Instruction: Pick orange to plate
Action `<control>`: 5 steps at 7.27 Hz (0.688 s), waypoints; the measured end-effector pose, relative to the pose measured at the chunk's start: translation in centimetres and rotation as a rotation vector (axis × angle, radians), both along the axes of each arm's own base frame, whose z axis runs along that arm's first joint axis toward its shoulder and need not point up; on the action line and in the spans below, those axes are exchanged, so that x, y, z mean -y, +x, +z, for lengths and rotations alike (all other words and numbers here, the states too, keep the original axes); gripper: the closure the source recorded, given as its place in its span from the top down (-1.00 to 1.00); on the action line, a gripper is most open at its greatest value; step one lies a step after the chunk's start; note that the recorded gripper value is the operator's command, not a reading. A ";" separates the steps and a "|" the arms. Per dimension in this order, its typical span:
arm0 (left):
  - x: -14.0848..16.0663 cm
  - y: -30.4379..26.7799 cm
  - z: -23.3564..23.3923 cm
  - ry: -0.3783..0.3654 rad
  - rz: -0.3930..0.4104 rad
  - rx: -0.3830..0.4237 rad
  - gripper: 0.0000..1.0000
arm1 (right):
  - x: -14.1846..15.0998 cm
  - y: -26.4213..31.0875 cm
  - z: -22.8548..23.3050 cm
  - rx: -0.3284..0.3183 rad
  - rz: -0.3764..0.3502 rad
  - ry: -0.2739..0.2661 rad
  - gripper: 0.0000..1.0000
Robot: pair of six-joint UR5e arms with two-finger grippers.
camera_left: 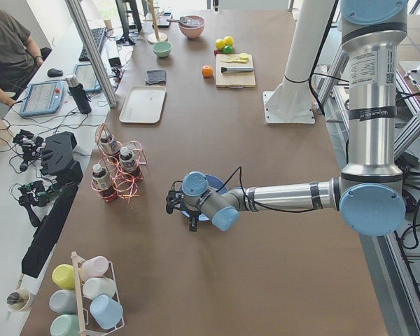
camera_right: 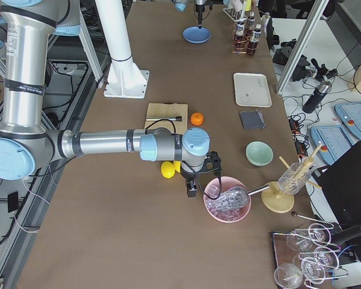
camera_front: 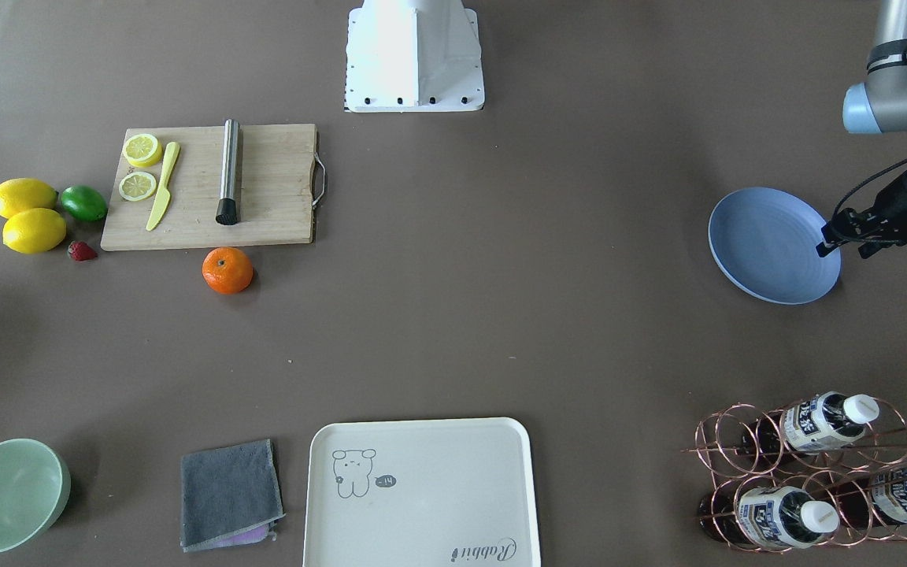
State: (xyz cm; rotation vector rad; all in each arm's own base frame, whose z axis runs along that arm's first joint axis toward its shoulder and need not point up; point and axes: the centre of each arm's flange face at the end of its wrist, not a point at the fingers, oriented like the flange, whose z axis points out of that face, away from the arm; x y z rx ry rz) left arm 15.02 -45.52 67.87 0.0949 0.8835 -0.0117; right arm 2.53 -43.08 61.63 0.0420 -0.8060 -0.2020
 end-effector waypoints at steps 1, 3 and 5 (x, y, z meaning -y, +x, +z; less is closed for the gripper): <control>-0.2 0.4 0.1 -0.002 0.007 0.001 0.35 | 0.0 0.0 0.0 0.000 0.001 -0.001 1.00; -0.6 1.1 0.4 -0.001 0.020 -0.003 -0.23 | 0.2 0.0 -0.3 0.000 0.004 0.002 1.00; -1.1 1.3 0.6 0.007 0.024 -0.010 -1.00 | 0.4 -0.1 -0.7 0.002 0.005 0.009 1.00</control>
